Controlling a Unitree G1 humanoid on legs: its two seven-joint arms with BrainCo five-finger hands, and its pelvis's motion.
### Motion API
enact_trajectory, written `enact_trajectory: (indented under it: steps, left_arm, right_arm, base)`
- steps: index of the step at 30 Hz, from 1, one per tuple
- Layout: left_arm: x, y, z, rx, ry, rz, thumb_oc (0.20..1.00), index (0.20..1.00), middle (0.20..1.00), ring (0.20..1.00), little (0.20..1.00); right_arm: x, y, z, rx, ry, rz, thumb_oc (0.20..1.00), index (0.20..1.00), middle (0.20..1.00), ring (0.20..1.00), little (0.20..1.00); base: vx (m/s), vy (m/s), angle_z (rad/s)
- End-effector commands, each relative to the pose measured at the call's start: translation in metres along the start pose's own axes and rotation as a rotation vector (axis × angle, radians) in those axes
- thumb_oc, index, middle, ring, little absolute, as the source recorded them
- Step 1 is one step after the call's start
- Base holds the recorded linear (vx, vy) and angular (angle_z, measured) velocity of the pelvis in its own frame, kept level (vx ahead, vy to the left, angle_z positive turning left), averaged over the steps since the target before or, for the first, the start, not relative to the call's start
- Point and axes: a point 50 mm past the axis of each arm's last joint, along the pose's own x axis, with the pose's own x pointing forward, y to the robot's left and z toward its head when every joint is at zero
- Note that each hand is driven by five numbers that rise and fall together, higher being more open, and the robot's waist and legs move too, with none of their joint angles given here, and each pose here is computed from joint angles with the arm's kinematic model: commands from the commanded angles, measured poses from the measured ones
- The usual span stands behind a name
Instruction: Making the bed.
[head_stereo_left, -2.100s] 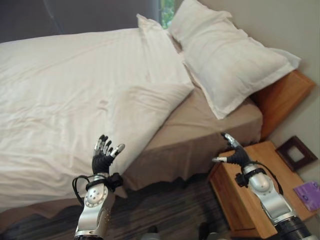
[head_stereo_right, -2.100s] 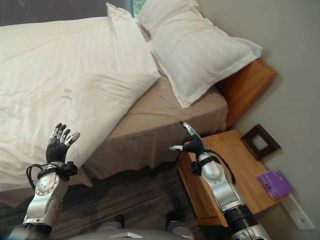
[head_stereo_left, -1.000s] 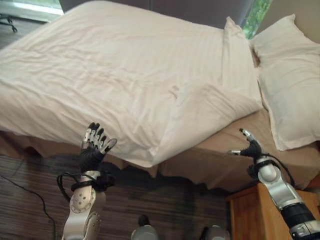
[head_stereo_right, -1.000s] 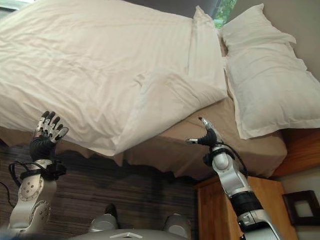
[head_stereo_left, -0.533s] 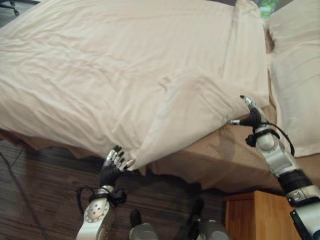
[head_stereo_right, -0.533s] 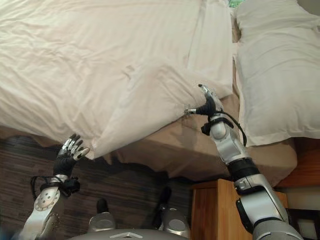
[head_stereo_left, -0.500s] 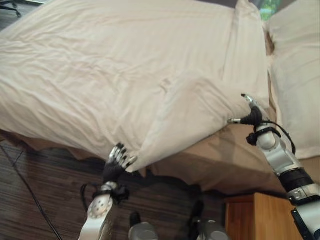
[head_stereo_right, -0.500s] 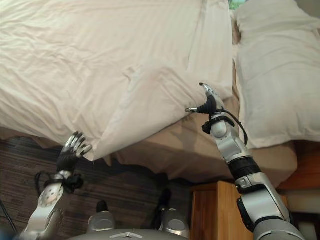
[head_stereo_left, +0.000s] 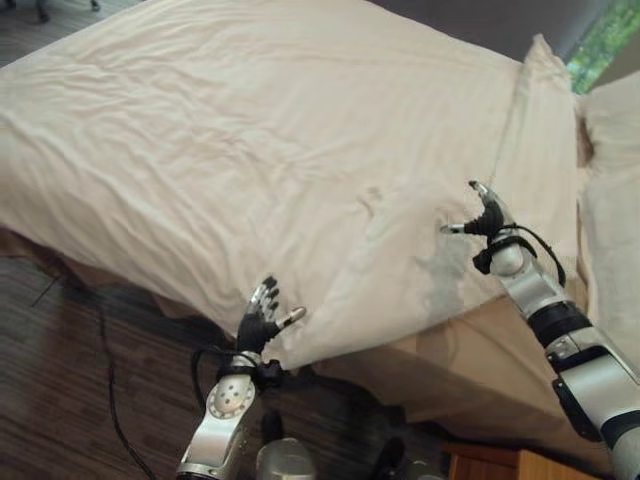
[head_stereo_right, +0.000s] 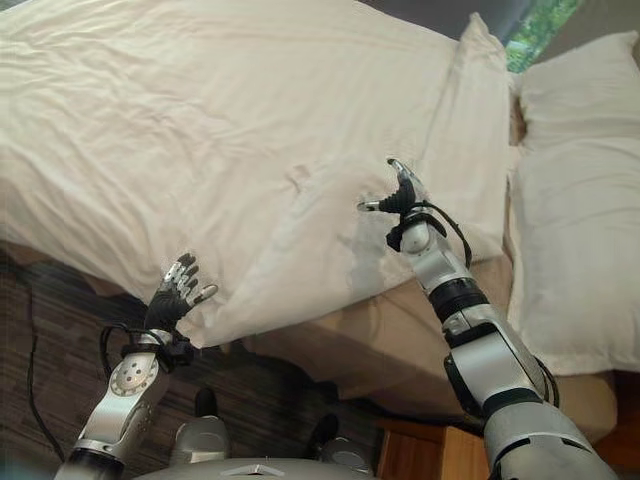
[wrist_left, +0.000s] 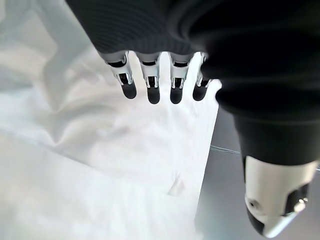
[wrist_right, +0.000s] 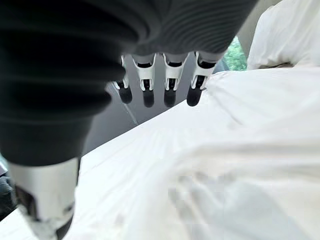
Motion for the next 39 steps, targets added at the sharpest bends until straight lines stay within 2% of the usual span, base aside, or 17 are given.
enact_trajectory:
  steps: [1,4,12,13,14,15,17,19,25,34,39]
  left_arm:
    - [-0.006,-0.004,0.008,0.142,-0.072,-0.051,1.0,1.0,1.0,1.0,1.0]
    - [-0.007,-0.005,0.0,0.168,-0.047,-0.065,1.0,1.0,1.0,1.0,1.0]
    - [-0.01,0.001,-0.013,0.212,-0.003,-0.039,1.0,1.0,1.0,1.0,1.0]
    - [0.027,0.063,0.019,0.181,-0.05,0.144,1.0,1.0,1.0,1.0,1.0]
    - [0.043,0.076,0.034,0.149,-0.075,0.201,1.0,1.0,1.0,1.0,1.0]
    - [0.045,0.06,0.04,0.149,-0.127,0.176,1.0,1.0,1.0,1.0,1.0]
    - [0.029,0.049,0.031,0.142,-0.14,0.132,1.0,1.0,1.0,1.0,1.0]
    - [0.024,0.052,0.032,0.103,-0.144,0.125,1.0,1.0,1.0,1.0,1.0]
    - [0.026,0.052,0.038,0.096,-0.174,0.1,1.0,1.0,1.0,1.0,1.0]
    - [0.036,0.047,0.045,0.052,-0.208,0.099,1.0,1.0,1.0,1.0,1.0]
    - [0.038,0.044,0.049,0.049,-0.226,0.092,1.0,1.0,1.0,1.0,1.0]
  right_arm:
    - [0.023,-0.038,0.036,-0.014,-0.064,-0.13,1.0,1.0,1.0,1.0,1.0]
    - [0.029,-0.037,0.053,-0.006,-0.089,-0.14,1.0,1.0,1.0,1.0,1.0]
    - [0.036,-0.046,0.063,-0.075,-0.093,-0.156,1.0,1.0,1.0,1.0,1.0]
    - [0.034,-0.049,0.07,-0.054,-0.137,-0.149,1.0,1.0,1.0,1.0,1.0]
    - [0.031,-0.046,0.091,-0.033,-0.225,-0.122,1.0,1.0,1.0,1.0,1.0]
    - [0.03,-0.041,0.098,-0.025,-0.234,-0.129,1.0,1.0,1.0,1.0,1.0]
    - [0.033,-0.057,0.114,-0.037,-0.267,-0.204,1.0,1.0,1.0,1.0,1.0]
    - [0.039,-0.078,0.128,-0.077,-0.27,-0.263,1.0,1.0,1.0,1.0,1.0]
    - [0.044,-0.111,0.139,-0.164,-0.251,-0.351,1.0,1.0,1.0,1.0,1.0]
    - [0.045,-0.123,0.148,-0.21,-0.252,-0.377,1.0,1.0,1.0,1.0,1.0]
    - [0.045,-0.138,0.149,-0.304,-0.24,-0.414,1.0,1.0,1.0,1.0,1.0]
  base:
    - [0.02,-0.048,0.08]
    - [0.04,-0.083,0.15]
    - [0.07,-0.049,0.35]
    - [0.03,0.106,-0.02]
    - [0.05,0.115,0.06]
    - [0.03,0.073,-0.03]
    - [-0.02,-0.035,-0.46]
    - [-0.07,-0.063,-0.33]
    - [-0.03,-0.046,0.26]
    - [-0.02,-0.032,0.06]
    - [-0.01,-0.041,-0.03]
